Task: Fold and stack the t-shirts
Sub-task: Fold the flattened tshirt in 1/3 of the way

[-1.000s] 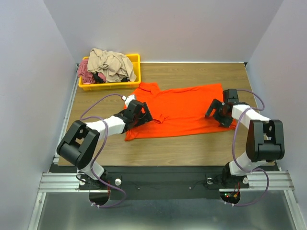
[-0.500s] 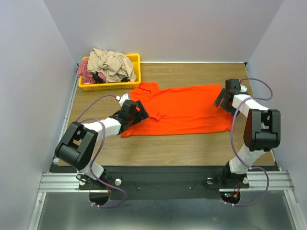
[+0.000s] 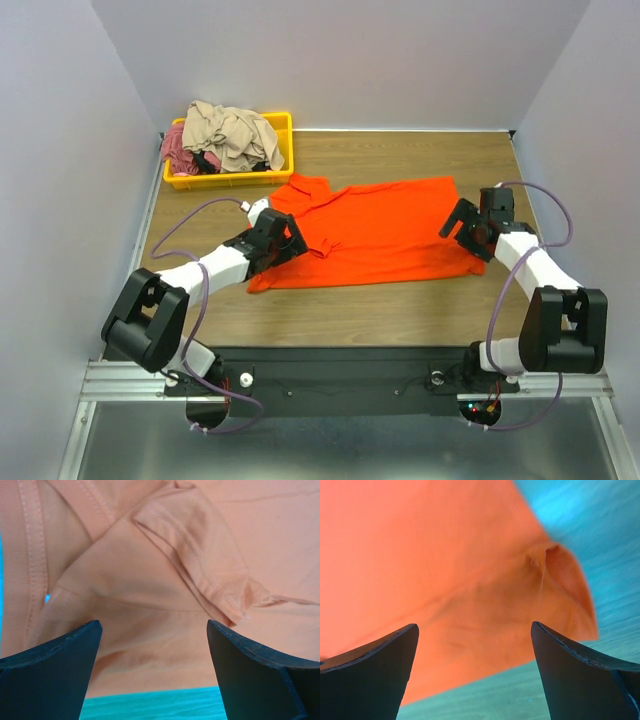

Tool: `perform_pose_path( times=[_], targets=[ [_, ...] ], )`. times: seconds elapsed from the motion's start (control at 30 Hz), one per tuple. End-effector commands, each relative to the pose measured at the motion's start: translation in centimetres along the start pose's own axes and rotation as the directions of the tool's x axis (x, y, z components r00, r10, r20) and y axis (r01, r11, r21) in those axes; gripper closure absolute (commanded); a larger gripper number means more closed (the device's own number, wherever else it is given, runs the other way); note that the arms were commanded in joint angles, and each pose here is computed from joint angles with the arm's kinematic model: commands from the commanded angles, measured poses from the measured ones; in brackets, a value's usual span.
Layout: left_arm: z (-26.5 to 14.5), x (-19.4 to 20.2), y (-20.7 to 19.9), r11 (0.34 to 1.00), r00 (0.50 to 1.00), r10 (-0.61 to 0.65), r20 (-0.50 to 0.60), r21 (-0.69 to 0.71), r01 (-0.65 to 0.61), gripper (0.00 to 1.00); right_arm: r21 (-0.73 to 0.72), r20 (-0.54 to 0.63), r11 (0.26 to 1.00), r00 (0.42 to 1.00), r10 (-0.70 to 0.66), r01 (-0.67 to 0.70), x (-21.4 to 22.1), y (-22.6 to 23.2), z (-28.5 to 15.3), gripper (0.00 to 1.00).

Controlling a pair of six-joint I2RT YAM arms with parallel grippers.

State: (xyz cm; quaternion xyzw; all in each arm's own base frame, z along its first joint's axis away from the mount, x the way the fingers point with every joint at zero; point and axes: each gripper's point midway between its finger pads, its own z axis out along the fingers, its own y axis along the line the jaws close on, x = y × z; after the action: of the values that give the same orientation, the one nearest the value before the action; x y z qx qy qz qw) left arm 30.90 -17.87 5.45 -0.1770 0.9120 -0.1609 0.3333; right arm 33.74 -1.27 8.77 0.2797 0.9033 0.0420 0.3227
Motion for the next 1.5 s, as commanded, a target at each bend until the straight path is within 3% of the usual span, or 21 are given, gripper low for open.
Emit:
perform_pose_path(
  times=[0.0, 0.23, 0.5, 0.53, 0.63, 0.77, 0.83, 0.9, 0.93, 0.97, 1.07, 1.4, 1.43, 1.47],
  targets=[
    [-1.6, -1.4, -3.2, 0.999, 0.999, 0.031, 0.045, 0.027, -0.033, 0.01, -0.137, -0.056, 0.99, 0.997, -0.046, 0.038, 2.4, 1.6, -0.4, 0.0],
    [-0.6, -0.2, -9.3, 0.982, 0.99, 0.141, 0.002, 0.124, -0.14, 0.02, -0.101, -0.141, 0.995, 0.99, -0.012, -0.002, 5.0, 0.7, 1.9, 0.0],
    [1.5, 2.2, -11.0, 0.972, 0.976, 0.208, -0.062, 0.122, -0.199, 0.04, -0.008, -0.142, 1.0, 0.99, 0.024, -0.025, 5.2, -0.7, 3.2, 0.0],
    [1.7, 2.0, -10.6, 0.975, 0.976, 0.209, -0.056, 0.091, -0.203, 0.15, -0.006, -0.143, 1.0, 0.989, 0.024, -0.025, 5.2, -0.8, 3.3, 0.0],
    [2.2, 2.2, -9.6, 0.977, 0.975, 0.213, -0.062, 0.047, -0.21, 0.32, -0.006, -0.148, 1.0, 0.989, 0.025, -0.027, 5.3, -0.8, 3.3, 0.0],
    [3.0, 2.4, -9.2, 0.974, 0.972, 0.225, -0.068, 0.022, -0.224, 0.49, -0.002, -0.157, 1.0, 0.987, 0.027, -0.028, 5.7, -0.9, 3.4, 0.0],
    [3.5, 2.6, -9.4, 0.971, 0.968, 0.238, -0.076, 0.017, -0.237, 0.52, 0.006, -0.161, 1.0, 0.987, 0.026, -0.025, 5.9, -1.1, 3.5, 0.0],
    [3.8, 2.6, -9.0, 0.969, 0.966, 0.246, -0.078, -0.007, -0.247, 0.63, 0.004, -0.158, 1.0, 0.987, 0.025, -0.025, 5.8, -1.1, 3.4, 0.0],
    [3.9, 2.3, -9.1, 0.969, 0.967, 0.244, -0.069, -0.013, -0.245, 0.8, 0.004, -0.161, 1.0, 0.987, 0.026, -0.025, 5.9, -1.1, 3.4, 0.0],
    [3.8, 2.0, -9.2, 0.97, 0.968, 0.243, -0.062, -0.015, -0.244, 0.88, 0.004, -0.158, 1.0, 0.987, 0.025, -0.025, 5.8, -1.1, 3.4, 0.0],
    [3.6, 1.1, -9.9, 0.968, 0.968, 0.249, -0.035, -0.01, -0.249, 1.0, 0.002, -0.161, 1.0, 0.987, 0.026, -0.025, 5.9, -1.1, 3.4, 0.0],
    [4.9, -3.1, -12.6, 0.96, 0.96, 0.28, 0.028, -0.03, -0.279, 0.99, -0.003, -0.175, 1.0, 0.984, 0.019, -0.02, 6.4, -1.2, 3.3, 0.0],
    [5.2, -3.4, -12.6, 0.955, 0.955, 0.296, 0.03, -0.036, -0.295, 0.91, -0.002, -0.176, 1.0, 0.984, 0.018, -0.019, 6.4, -1.2, 3.4, 0.0],
    [5.3, -4.5, -13.2, 0.956, 0.955, 0.292, 0.045, -0.032, -0.291, 0.68, -0.003, -0.175, 1.0, 0.985, 0.016, -0.017, 6.3, -1.1, 3.4, 0.0]
  ],
)
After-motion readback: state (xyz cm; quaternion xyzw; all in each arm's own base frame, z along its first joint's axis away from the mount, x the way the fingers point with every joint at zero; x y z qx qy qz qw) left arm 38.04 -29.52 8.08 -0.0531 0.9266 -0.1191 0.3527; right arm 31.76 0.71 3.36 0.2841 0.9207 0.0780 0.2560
